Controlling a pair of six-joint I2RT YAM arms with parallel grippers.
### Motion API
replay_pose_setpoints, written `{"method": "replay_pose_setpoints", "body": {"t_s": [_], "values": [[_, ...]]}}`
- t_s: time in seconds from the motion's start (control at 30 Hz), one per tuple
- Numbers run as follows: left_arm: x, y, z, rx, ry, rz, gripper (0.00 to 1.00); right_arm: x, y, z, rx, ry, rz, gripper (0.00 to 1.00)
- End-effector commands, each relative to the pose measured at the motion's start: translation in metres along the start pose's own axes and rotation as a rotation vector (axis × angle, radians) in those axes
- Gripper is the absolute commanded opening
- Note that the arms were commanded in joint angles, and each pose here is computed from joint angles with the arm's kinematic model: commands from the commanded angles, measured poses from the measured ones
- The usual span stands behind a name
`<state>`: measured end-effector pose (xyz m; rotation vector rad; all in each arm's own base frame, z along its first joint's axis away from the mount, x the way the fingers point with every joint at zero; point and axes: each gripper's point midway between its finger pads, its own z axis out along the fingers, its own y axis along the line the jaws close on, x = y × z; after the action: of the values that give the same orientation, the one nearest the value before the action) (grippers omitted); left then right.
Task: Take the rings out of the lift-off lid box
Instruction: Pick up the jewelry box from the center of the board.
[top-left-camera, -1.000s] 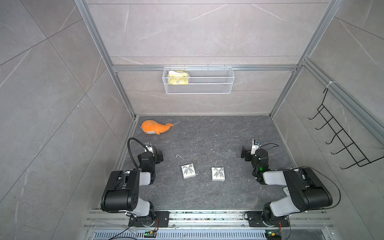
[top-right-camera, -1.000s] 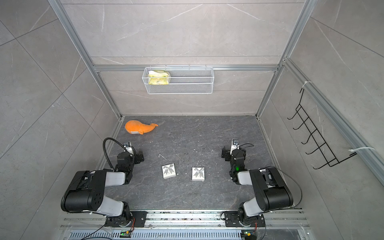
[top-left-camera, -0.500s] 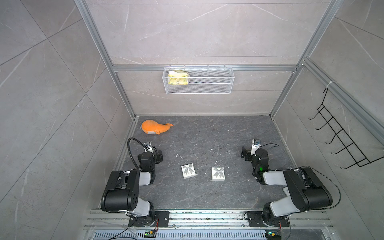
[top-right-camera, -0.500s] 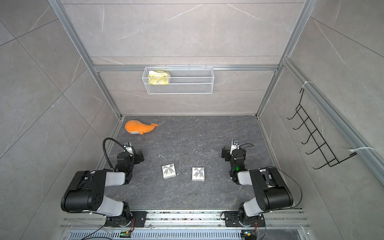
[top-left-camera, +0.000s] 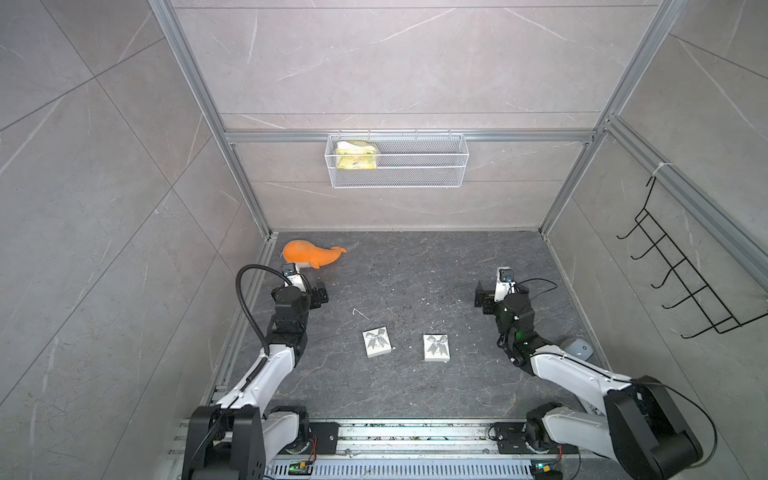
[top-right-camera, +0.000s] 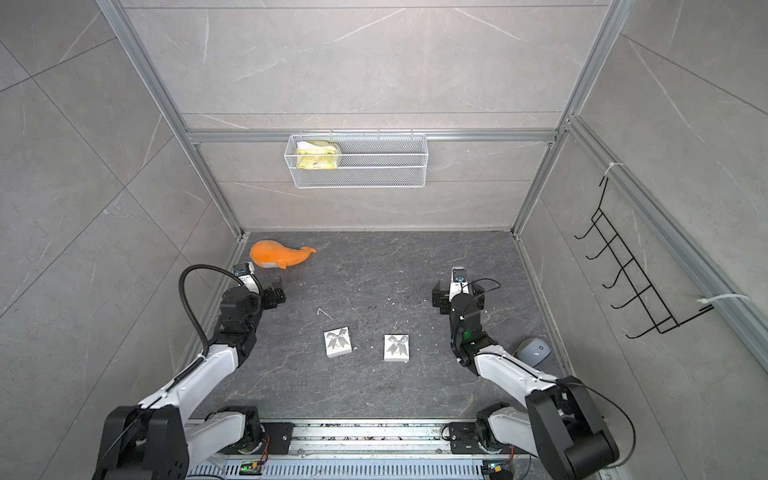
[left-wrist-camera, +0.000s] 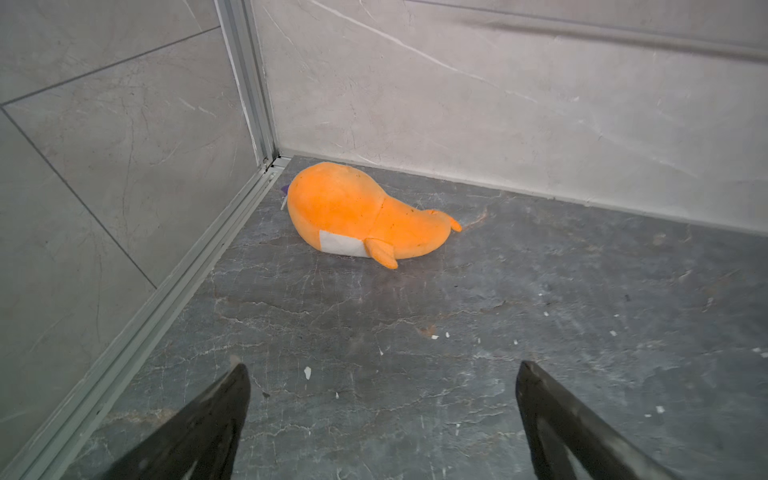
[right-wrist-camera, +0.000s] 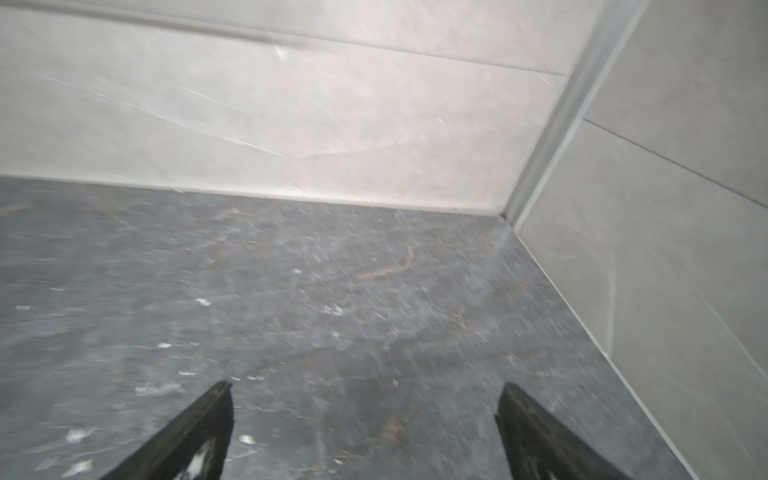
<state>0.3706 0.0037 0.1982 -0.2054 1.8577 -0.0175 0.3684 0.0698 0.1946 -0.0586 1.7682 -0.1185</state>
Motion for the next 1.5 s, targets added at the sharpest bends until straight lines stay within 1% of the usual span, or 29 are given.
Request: {"method": "replay_pose_setpoints", "body": {"t_s": [0.0,0.03,0.07,0.1,0.13,0.17,0.2,0.23,0.27,0.33,0.37,0.4,0.47,0.53,0.63,0.7,0.77,0.83,0.9,1.0,1.1,1.2,1.47], "values": [[-0.017,-0.010,-0.019,0.037,0.087,-0.161,1.00,-0.030,0.025,-0.023,-0.183,0.008,0.085,0.99],[-0.028,-0.015,-0.024,0.059,0.095,-0.229,1.00,-0.046,0.038,-0.034,-0.285,-0.037,0.115,0.99],[-0.037,-0.017,-0.029,0.061,0.095,-0.318,1.00,-0.056,0.044,-0.043,-0.340,-0.071,0.168,0.99],[-0.044,-0.021,-0.036,0.075,0.105,-0.394,1.00,-0.059,0.037,-0.047,-0.320,-0.056,0.265,0.99],[-0.051,-0.027,-0.045,0.108,0.124,-0.430,1.00,-0.058,0.022,-0.049,-0.241,-0.017,0.384,0.99],[-0.058,-0.034,-0.055,0.146,0.141,-0.432,1.00,-0.051,0.009,-0.052,-0.172,0.042,0.440,0.99],[-0.065,-0.038,-0.064,0.171,0.148,-0.464,1.00,-0.047,-0.006,-0.055,-0.083,0.082,0.488,0.99],[-0.071,-0.038,-0.072,0.178,0.132,-0.497,1.00,-0.044,-0.022,-0.057,0.014,0.102,0.534,0.99],[-0.073,-0.040,-0.078,0.193,0.120,-0.515,1.00,-0.044,-0.024,-0.059,0.027,0.111,0.549,0.99],[-0.072,-0.047,-0.087,0.228,0.113,-0.541,1.00,-0.047,0.004,-0.056,-0.126,0.130,0.500,0.99],[-0.070,-0.049,-0.090,0.240,0.125,-0.555,1.00,-0.042,0.015,-0.056,-0.173,0.174,0.487,0.99],[-0.067,-0.054,-0.093,0.265,0.147,-0.556,1.00,-0.037,0.024,-0.057,-0.202,0.249,0.460,0.99],[-0.060,-0.058,-0.098,0.267,0.190,-0.529,1.00,-0.021,0.031,-0.058,-0.176,0.404,0.375,0.99],[-0.052,-0.055,-0.101,0.226,0.241,-0.506,1.00,-0.007,0.039,-0.061,-0.147,0.546,0.282,0.99],[-0.032,-0.044,-0.104,0.127,0.337,-0.494,1.00,0.016,0.052,-0.078,-0.105,0.685,0.187,0.99],[-0.009,-0.032,-0.106,0.032,0.430,-0.468,1.00,0.028,0.065,-0.090,-0.114,0.729,0.171,0.99],[0.010,-0.016,-0.107,-0.072,0.496,-0.429,1.00,0.036,0.079,-0.104,-0.120,0.759,0.140,0.99],[0.023,-0.009,-0.109,-0.121,0.556,-0.390,1.00,0.045,0.097,-0.115,-0.153,0.800,0.123,0.99],[0.027,-0.012,-0.111,-0.114,0.594,-0.386,1.00,0.058,0.117,-0.124,-0.187,0.842,0.107,0.99],[0.036,-0.017,-0.113,-0.089,0.640,-0.382,1.00,0.076,0.138,-0.134,-0.181,0.882,0.055,0.99],[0.045,-0.010,-0.115,-0.126,0.659,-0.357,1.00,0.094,0.155,-0.139,-0.188,0.906,0.042,0.99],[0.046,-0.009,-0.117,-0.121,0.655,-0.353,1.00,0.113,0.166,-0.138,-0.202,0.948,0.046,0.99],[0.051,-0.016,-0.117,-0.084,0.677,-0.361,1.00,0.133,0.185,-0.130,-0.202,0.998,0.012,0.99]]}}
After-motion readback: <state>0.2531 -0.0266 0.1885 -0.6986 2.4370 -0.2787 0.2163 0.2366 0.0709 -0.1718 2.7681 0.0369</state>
